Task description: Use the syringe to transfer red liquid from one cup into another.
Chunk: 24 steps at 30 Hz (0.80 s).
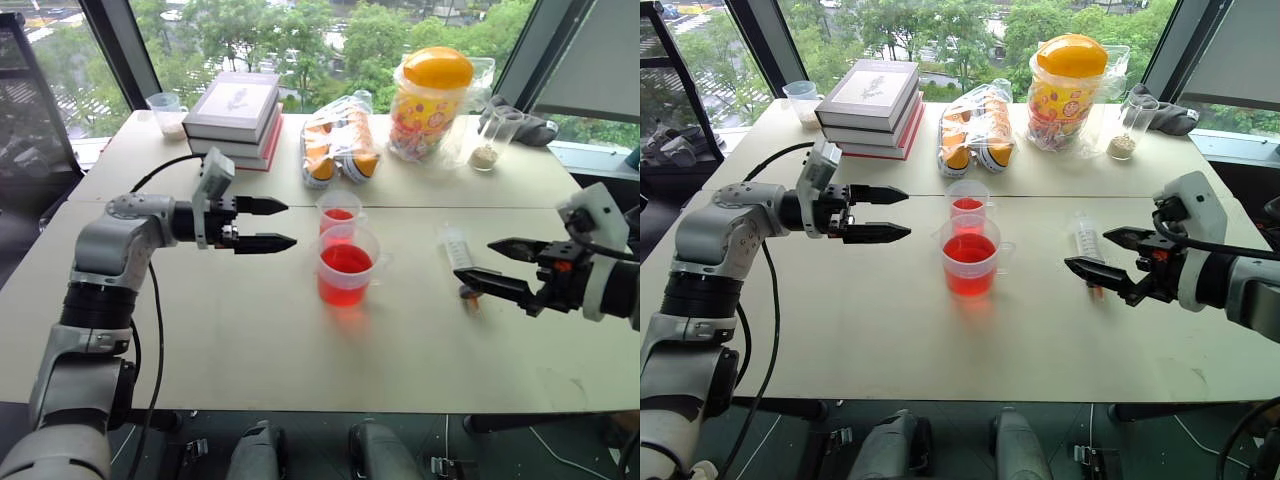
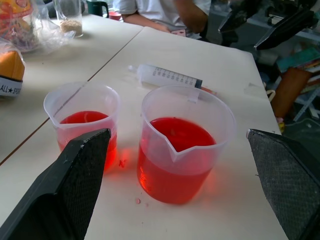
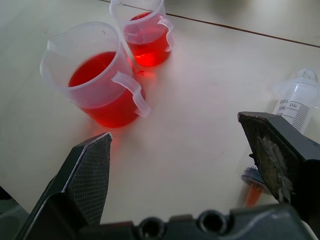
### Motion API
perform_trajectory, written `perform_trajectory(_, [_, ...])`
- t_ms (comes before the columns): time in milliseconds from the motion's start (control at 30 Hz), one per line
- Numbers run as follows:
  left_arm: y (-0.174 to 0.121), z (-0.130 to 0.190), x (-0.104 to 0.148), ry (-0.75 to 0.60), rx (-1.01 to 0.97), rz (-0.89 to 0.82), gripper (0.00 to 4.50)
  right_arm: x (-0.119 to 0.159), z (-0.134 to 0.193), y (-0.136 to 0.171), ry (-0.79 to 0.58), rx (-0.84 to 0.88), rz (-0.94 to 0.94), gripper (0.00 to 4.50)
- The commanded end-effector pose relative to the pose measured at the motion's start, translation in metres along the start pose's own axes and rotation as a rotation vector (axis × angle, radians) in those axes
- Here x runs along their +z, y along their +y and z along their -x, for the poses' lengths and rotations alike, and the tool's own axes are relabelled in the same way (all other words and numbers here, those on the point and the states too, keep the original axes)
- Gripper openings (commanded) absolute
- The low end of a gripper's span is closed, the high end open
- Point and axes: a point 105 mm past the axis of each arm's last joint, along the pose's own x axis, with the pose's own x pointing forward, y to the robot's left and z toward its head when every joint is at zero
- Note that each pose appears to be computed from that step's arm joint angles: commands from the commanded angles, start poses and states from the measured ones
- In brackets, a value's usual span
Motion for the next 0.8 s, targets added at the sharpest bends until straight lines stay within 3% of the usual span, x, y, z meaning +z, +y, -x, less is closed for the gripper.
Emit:
perform_trajectory(33, [-0.003, 0.002, 0.017, -0.025, -0.003, -0.059, 4.5, 0.01, 0.004, 0.0, -0.03, -0.009, 0.039, 4.42])
perform_trajectory(800, [-0.007, -0.002, 0.017, -0.03, -0.016, -0.054, 4.5, 0.009, -0.001, -0.013, 0.055, -0.049, -0.035, 4.42])
